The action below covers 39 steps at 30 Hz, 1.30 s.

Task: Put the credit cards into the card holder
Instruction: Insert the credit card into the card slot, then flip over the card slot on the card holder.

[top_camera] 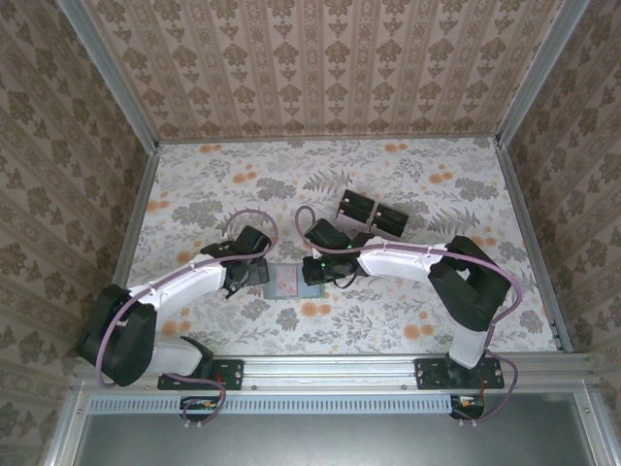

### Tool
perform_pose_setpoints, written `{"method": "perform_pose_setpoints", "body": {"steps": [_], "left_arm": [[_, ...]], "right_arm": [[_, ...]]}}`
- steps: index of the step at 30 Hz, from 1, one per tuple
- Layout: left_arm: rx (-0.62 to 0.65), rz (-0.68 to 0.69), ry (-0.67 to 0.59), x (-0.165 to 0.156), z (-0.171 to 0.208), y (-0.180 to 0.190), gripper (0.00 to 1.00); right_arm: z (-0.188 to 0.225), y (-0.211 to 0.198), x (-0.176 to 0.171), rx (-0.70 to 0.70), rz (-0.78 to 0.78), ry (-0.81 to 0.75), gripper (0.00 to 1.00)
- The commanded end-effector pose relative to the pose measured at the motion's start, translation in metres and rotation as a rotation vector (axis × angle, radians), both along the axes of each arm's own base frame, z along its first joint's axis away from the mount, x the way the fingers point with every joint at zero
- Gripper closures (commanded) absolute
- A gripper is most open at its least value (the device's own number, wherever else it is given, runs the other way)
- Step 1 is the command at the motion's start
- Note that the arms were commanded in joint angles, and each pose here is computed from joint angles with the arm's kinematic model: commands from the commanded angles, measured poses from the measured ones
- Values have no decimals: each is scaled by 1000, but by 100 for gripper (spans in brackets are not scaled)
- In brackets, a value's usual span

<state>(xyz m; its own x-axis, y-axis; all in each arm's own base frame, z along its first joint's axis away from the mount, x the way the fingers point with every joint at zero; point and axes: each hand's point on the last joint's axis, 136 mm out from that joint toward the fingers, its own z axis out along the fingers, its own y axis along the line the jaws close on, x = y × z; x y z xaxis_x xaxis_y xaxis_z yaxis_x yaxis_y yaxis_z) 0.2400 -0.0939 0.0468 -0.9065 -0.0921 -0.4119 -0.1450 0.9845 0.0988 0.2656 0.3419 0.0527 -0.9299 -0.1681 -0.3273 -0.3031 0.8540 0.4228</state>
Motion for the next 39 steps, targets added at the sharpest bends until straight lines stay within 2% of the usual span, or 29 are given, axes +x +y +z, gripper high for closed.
{"method": "perform_pose_setpoints", "body": {"steps": [1, 5, 24, 39], "left_arm": [[72, 45, 15, -7, -6, 16, 0], [88, 47, 31, -9, -12, 18, 0], [85, 37, 109, -14, -38, 12, 0], [80, 25, 118, -15, -39, 8, 0]], "right_arm": [[1, 20, 4, 58, -17, 17, 94], [-6, 29, 6, 81, -30, 32, 98], [-28, 49, 8, 96, -21, 83, 100], [-15, 65, 7, 127, 12, 80, 99]]}}
